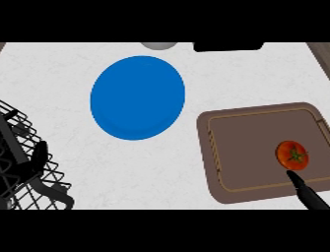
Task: Pick the tomato from the tray and place it in the plate
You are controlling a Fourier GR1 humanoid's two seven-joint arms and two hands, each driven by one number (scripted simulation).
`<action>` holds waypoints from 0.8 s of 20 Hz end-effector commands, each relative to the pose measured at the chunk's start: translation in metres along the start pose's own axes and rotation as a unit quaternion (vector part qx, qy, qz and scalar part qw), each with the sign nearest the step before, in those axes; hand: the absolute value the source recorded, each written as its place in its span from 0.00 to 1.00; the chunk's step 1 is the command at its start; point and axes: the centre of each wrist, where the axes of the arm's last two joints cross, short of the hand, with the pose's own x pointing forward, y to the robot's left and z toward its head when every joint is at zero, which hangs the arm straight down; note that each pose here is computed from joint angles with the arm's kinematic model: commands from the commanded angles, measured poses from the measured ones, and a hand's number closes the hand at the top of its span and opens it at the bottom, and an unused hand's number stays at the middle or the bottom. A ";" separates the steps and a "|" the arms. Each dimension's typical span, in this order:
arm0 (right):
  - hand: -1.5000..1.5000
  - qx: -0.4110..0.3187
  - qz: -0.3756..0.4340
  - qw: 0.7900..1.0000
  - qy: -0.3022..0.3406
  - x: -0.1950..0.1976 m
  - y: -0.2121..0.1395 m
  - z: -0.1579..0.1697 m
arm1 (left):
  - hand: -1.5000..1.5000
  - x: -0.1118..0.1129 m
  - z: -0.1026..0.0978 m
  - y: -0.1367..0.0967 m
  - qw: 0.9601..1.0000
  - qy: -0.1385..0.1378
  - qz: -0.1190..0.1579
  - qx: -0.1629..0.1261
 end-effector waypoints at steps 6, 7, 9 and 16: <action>0.00 0.062 0.114 0.985 0.110 0.017 -0.047 0.016 | 0.50 -0.024 0.011 0.005 0.986 -0.012 -0.111 -0.120; 0.00 0.073 0.131 0.982 0.118 0.018 -0.053 0.011 | 0.50 -0.020 0.006 0.003 0.987 -0.020 -0.110 -0.115; 0.00 0.094 0.134 0.978 0.133 0.028 -0.051 0.011 | 0.50 -0.023 0.015 -0.007 0.986 -0.028 -0.103 -0.128; 0.00 0.152 0.210 0.947 0.190 0.032 -0.064 -0.014 | 0.50 -0.010 -0.005 0.002 0.986 -0.026 -0.111 -0.126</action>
